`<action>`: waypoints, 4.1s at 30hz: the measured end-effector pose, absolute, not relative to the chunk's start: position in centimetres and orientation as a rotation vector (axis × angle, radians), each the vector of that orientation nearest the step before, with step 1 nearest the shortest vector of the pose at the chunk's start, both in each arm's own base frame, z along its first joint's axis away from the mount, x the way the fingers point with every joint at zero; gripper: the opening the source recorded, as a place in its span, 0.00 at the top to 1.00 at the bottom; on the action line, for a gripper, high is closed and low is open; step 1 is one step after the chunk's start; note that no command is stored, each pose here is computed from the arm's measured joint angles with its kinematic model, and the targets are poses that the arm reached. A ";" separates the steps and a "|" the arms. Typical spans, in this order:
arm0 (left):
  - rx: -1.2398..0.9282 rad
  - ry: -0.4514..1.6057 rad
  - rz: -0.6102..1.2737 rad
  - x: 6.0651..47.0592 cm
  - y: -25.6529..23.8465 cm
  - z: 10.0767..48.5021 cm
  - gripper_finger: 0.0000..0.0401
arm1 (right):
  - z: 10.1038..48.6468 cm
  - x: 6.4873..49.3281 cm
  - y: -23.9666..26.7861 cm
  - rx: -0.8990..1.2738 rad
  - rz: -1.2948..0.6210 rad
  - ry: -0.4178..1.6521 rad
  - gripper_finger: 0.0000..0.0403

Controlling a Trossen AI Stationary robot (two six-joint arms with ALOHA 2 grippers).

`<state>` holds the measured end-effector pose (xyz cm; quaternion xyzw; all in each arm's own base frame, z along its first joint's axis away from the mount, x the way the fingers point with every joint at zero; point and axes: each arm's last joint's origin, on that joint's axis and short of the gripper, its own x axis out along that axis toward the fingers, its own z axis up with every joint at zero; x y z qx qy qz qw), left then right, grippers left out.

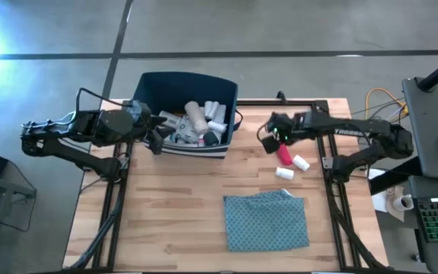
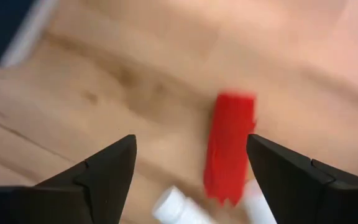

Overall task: Pick & place medical supplies in basket/bin
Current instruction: Adjust the blue bin

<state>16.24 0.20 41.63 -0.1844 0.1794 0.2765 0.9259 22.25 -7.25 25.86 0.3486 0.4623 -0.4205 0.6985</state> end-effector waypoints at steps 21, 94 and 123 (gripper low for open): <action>-0.327 0.435 0.304 12.7 -1.5 39.5 0.43 | 21.3 22.8 -7.5 0.800 -0.968 0.911 0.27; -0.742 0.478 -0.742 8.9 -3.9 28.3 0.43 | 20.9 21.8 -7.5 0.817 -1.034 0.990 0.27; -0.413 0.173 0.093 10.9 1.1 15.2 0.43 | 20.7 21.7 -7.3 0.813 -0.966 1.047 0.27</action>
